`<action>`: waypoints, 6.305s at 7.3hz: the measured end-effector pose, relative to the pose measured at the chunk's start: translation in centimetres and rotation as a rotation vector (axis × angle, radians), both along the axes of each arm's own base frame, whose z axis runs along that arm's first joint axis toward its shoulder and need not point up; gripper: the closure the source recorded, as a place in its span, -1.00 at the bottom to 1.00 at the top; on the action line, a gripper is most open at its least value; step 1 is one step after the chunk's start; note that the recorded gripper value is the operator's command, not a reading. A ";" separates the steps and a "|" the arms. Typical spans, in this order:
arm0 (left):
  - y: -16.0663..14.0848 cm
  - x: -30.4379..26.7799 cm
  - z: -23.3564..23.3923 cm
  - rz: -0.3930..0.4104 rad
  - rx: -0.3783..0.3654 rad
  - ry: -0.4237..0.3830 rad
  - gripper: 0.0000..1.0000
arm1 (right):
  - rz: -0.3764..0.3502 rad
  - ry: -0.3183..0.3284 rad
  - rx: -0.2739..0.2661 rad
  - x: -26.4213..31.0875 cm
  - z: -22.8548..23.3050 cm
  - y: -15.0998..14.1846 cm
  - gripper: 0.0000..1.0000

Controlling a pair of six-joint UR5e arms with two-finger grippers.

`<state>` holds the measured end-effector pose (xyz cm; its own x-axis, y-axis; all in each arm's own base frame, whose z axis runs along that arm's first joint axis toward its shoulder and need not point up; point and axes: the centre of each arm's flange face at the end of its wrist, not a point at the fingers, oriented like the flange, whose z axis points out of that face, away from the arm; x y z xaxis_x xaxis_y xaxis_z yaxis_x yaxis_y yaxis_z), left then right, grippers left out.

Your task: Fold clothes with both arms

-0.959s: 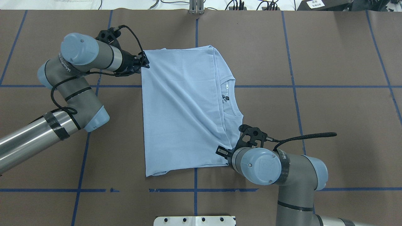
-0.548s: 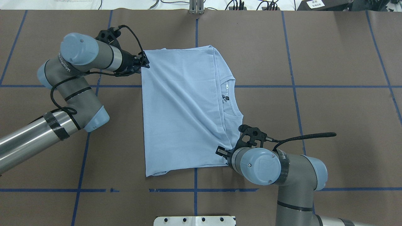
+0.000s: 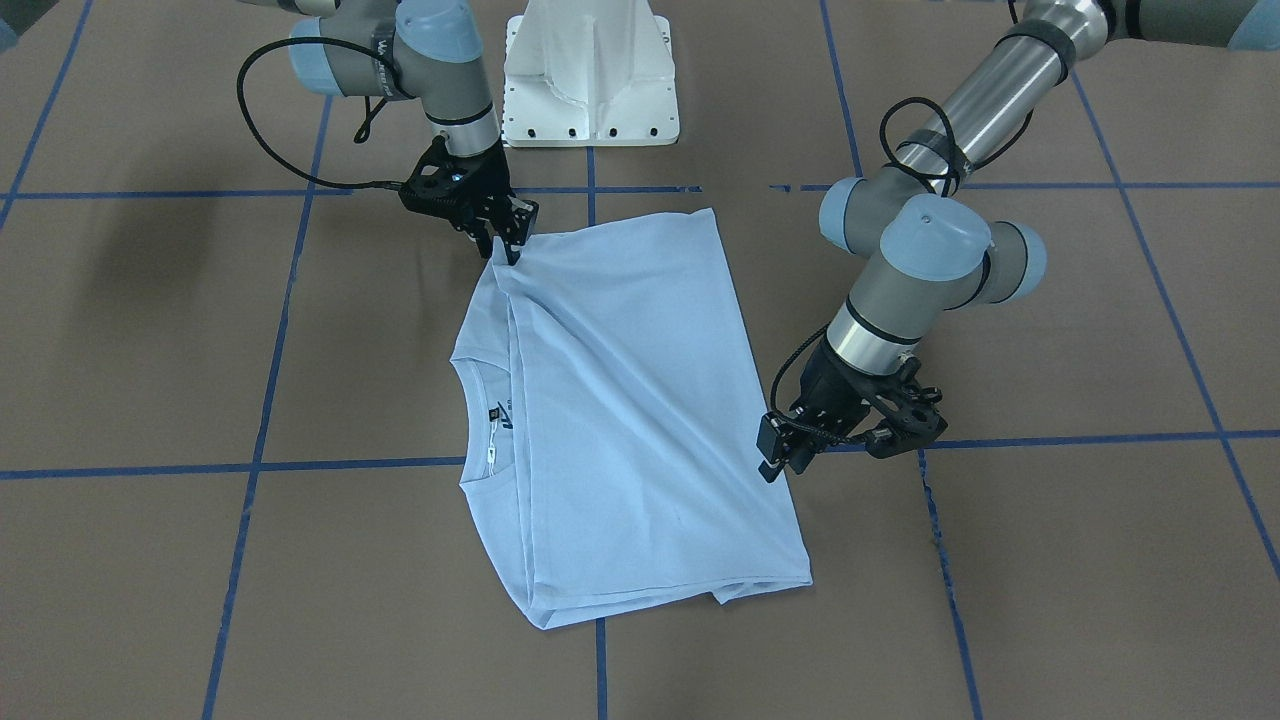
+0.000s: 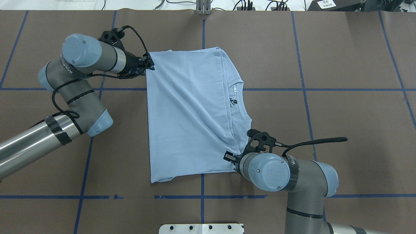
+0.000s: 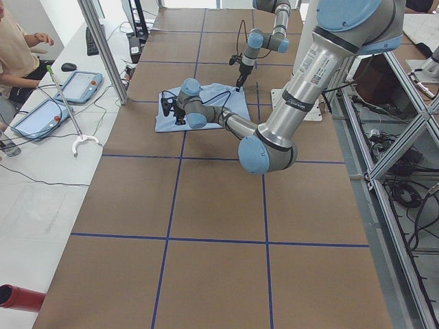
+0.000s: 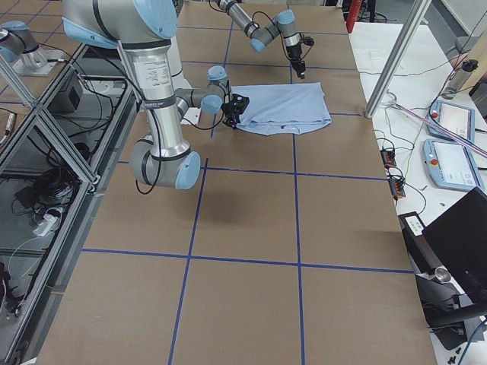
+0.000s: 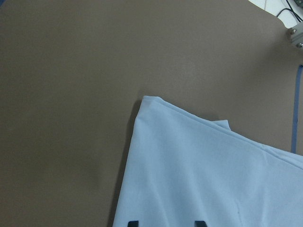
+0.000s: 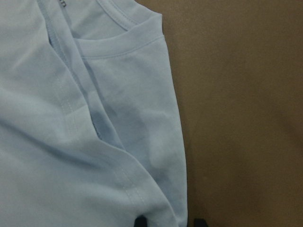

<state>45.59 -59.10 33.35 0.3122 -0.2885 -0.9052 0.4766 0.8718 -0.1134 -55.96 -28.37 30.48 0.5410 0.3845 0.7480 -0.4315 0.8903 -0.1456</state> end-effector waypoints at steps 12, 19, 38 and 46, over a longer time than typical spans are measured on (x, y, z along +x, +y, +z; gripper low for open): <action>1.5 -1.2 -0.8 -0.002 -0.001 0.022 0.00 | 0.029 -0.042 -0.029 0.7 -1.6 -0.4 1.00; 26.1 1.2 -1.9 0.108 -0.285 0.192 -0.26 | 0.026 -0.084 -0.080 3.4 -1.8 1.7 1.00; 36.5 7.3 -0.7 0.117 -0.449 0.131 1.00 | 0.024 -0.091 -0.082 4.2 -1.9 1.9 1.00; 37.7 1.9 -8.6 0.135 -0.435 0.202 1.00 | 0.029 -0.124 -0.132 8.1 -1.6 5.1 1.00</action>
<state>47.47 -21.38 24.80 0.2034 -0.6224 -0.7558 0.2941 0.7751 -0.5592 -47.91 -23.27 28.85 0.4354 0.4978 0.7501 -0.4283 0.8474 -0.3138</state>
